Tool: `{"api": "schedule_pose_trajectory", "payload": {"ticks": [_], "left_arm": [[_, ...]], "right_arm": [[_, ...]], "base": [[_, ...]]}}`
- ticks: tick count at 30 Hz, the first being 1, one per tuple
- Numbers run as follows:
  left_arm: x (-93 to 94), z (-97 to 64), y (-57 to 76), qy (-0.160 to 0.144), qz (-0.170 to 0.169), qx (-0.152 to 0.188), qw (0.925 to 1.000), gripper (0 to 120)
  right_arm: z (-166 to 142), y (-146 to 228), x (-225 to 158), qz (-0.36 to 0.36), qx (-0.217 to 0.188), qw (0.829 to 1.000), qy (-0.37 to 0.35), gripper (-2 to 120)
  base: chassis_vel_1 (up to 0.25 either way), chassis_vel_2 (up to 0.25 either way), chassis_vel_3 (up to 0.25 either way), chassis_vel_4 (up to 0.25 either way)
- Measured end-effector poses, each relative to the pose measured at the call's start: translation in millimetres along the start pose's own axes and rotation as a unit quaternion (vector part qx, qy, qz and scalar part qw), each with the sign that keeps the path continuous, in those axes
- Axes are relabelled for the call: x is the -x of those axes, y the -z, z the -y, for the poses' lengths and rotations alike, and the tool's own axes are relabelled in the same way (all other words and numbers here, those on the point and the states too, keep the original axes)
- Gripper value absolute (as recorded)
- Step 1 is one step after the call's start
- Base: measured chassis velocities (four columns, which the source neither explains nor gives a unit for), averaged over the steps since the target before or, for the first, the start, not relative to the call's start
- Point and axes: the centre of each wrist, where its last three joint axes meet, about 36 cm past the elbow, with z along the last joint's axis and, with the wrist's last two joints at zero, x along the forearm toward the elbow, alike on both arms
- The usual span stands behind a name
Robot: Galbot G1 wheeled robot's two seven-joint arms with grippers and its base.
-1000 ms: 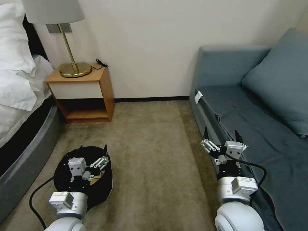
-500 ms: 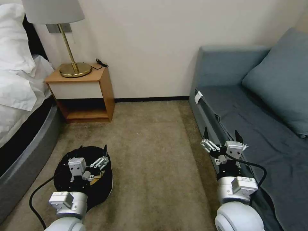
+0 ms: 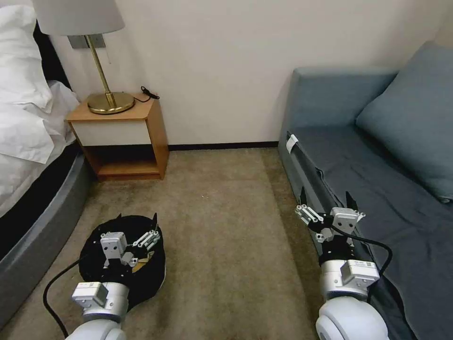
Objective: Pick up the trash bin, then pick up the garbage on the floor and place it into the trash bin.
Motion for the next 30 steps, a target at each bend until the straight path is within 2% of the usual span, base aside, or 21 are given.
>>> {"api": "schedule_pose_trajectory", "payload": {"ticks": [30], "left_arm": [[0.0,0.0,0.0,0.000,0.000,0.000,1.0000,100]], "right_arm": [[0.0,0.0,0.0,0.000,0.000,1.000,0.000,100]], "base": [[0.000,0.000,0.000,0.000]]}}
